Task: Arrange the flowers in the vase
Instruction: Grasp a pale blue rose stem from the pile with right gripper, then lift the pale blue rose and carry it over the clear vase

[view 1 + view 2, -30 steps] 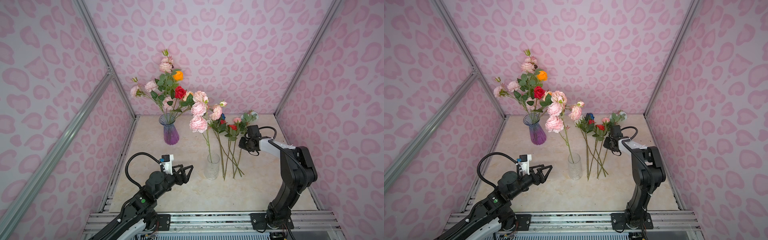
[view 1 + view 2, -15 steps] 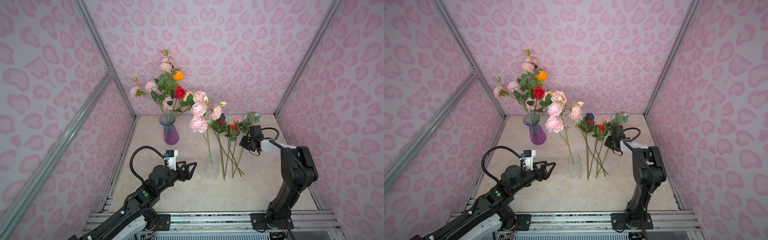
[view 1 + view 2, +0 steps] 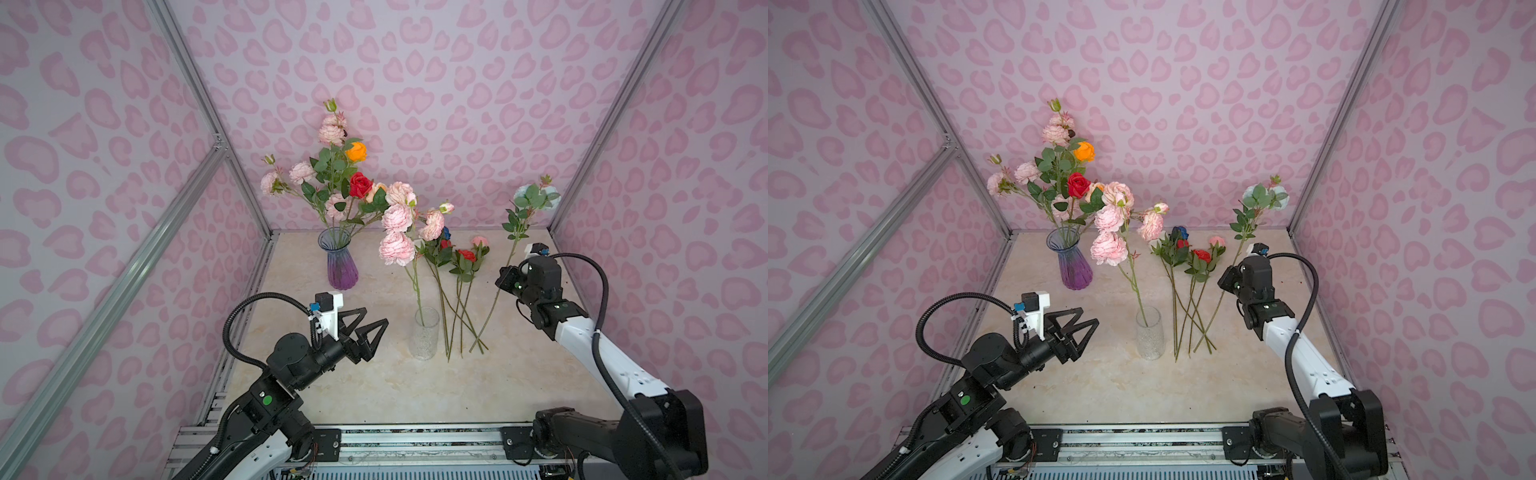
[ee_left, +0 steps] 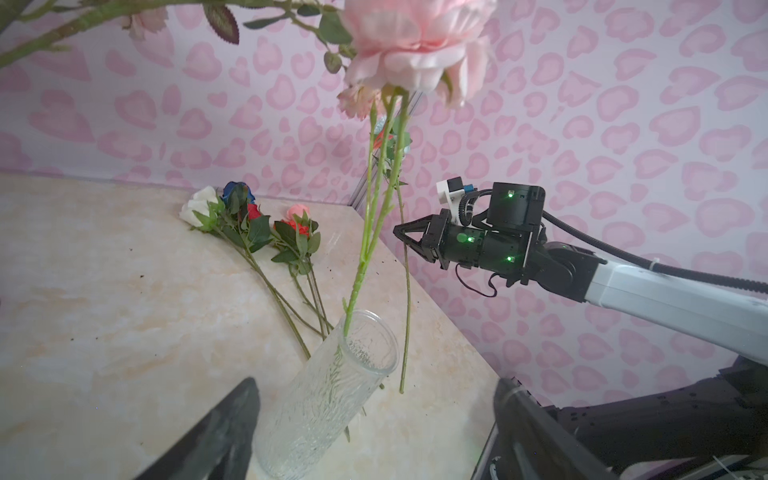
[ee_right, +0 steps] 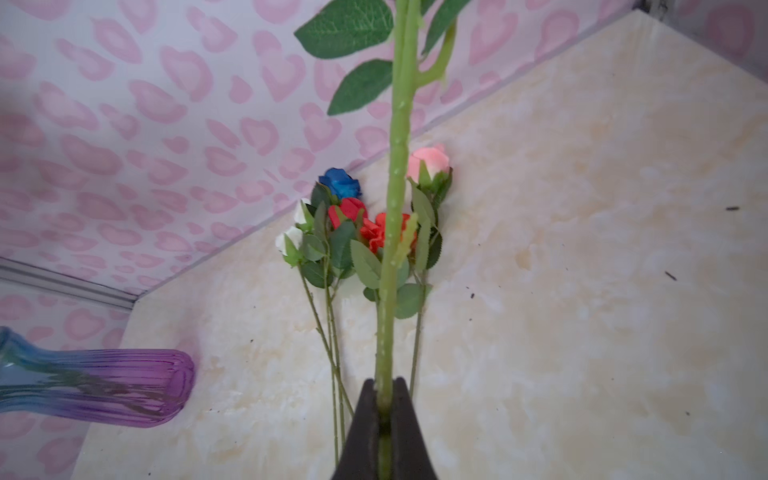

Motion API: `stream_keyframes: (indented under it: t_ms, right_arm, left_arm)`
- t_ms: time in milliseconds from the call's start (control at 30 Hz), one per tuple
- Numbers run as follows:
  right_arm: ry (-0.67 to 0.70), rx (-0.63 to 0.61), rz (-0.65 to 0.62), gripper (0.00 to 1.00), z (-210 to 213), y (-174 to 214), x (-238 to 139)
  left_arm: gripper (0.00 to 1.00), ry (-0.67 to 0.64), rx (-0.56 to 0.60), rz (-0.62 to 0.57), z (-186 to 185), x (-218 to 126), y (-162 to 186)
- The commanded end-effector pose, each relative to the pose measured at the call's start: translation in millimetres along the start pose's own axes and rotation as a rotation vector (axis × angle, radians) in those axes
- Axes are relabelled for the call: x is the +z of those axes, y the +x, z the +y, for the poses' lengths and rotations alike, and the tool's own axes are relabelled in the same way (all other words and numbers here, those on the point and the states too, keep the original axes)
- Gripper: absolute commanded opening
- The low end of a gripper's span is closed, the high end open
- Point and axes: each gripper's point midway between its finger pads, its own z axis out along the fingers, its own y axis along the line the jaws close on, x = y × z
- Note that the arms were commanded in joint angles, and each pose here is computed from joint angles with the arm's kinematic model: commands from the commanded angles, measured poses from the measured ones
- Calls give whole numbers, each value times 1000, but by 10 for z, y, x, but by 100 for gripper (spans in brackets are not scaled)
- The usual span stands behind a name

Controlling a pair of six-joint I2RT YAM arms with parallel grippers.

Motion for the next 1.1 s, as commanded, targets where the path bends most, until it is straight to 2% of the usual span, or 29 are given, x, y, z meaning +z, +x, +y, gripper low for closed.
stream_keyframes:
  t_ms: [0, 233, 367, 500, 633, 833, 1067]
  right_arm:
    - [-73, -63, -100, 0, 252, -179, -248]
    - [-294, -230, -321, 0, 1041, -322, -1006]
    - [-384, -276, -442, 0, 1371, -429, -1409]
    - [-483, -312, -528, 0, 1666, -464, -1684]
    - [-569, -359, -569, 0, 1983, -448, -1815]
    - [-680, -392, -622, 0, 2504, -566, -2010]
    - [-704, -416, -615, 0, 2750, -525, -1867]
  left_arm:
    - [88, -3, 36, 12, -17, -64, 0]
    - [86, 47, 28, -6, -136, -108, -72]
    - [85, 72, 39, -31, -153, -76, -81]
    - [85, 31, 59, -84, -23, -25, -80]
    - [84, 94, 70, -135, -178, -8, -247]
    - [82, 131, 104, -125, -343, 43, -409]
    - [82, 127, 104, -121, -332, 55, -400]
